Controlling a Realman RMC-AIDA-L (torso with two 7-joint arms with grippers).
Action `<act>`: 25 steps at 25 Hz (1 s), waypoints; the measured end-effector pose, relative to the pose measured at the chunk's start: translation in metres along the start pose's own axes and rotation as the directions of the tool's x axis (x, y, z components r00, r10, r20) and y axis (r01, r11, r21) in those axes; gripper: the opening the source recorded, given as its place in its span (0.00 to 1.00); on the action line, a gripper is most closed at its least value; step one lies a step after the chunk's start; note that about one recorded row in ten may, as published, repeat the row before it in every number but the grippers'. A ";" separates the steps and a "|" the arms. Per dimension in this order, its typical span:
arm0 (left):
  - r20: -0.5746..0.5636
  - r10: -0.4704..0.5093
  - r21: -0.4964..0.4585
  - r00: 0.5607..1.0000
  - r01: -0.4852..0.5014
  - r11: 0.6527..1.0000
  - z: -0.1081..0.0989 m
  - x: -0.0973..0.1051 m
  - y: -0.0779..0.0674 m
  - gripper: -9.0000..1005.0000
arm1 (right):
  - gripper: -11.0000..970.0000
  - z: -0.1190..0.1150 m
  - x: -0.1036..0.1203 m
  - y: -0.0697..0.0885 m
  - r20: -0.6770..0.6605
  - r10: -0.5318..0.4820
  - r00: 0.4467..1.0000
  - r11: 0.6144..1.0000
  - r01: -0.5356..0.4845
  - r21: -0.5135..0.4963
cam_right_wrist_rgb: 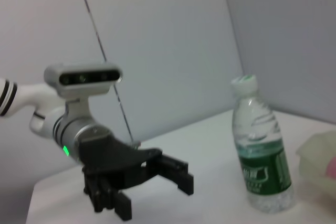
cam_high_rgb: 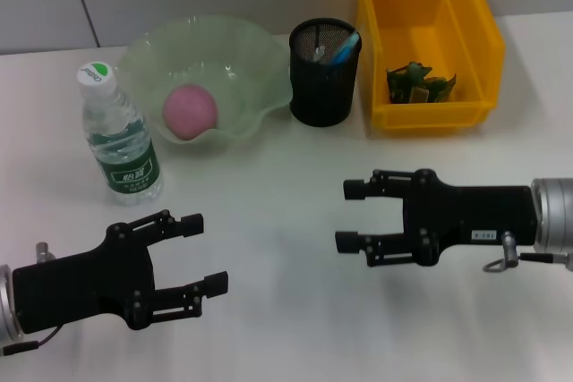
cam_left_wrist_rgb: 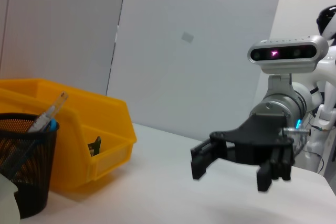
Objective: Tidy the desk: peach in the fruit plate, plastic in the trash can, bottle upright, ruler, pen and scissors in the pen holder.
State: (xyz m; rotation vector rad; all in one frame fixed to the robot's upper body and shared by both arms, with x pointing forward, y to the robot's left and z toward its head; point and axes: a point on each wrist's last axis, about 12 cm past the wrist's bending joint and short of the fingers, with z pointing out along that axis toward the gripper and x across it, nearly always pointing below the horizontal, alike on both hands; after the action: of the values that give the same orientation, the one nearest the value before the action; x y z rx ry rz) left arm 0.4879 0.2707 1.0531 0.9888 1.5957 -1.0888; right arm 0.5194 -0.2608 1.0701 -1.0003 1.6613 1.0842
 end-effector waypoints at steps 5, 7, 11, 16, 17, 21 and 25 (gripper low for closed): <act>-0.001 0.002 0.003 1.000 -0.002 1.000 0.000 -0.001 0.000 0.84 | 0.81 0.002 0.006 0.004 -0.006 -0.021 1.000 1.000 0.021 -0.001; -0.002 0.002 0.003 1.000 -0.002 1.000 0.000 -0.001 0.001 0.84 | 0.81 0.003 0.008 0.005 -0.008 -0.030 1.000 1.000 0.030 -0.001; -0.001 0.002 0.001 1.000 -0.002 1.000 -0.001 -0.001 0.001 0.84 | 0.81 0.005 0.009 0.006 -0.007 -0.039 0.999 0.999 0.039 0.003; -0.001 0.000 0.006 1.000 0.000 1.000 0.000 -0.002 0.001 0.84 | 0.81 0.005 0.009 0.006 -0.009 -0.041 0.999 0.999 0.041 0.000; -0.001 0.000 0.006 1.000 0.000 1.000 0.000 -0.002 0.001 0.84 | 0.81 0.005 0.009 0.006 -0.010 -0.042 0.999 0.999 0.042 -0.001; -0.004 -0.001 0.008 1.000 0.001 1.000 -0.001 -0.003 0.002 0.84 | 0.81 0.006 0.009 0.006 -0.011 -0.044 0.999 0.999 0.044 -0.001; -0.006 0.002 0.007 1.000 -0.002 1.000 -0.001 -0.003 0.002 0.84 | 0.81 0.006 0.009 0.006 -0.011 -0.043 0.999 0.999 0.043 -0.001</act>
State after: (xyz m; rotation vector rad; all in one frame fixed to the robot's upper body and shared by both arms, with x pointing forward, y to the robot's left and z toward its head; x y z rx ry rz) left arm 0.4907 0.2722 1.0562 0.9989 1.5965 -1.0924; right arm 0.5126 -0.2551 1.0619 -1.0400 1.6405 1.0530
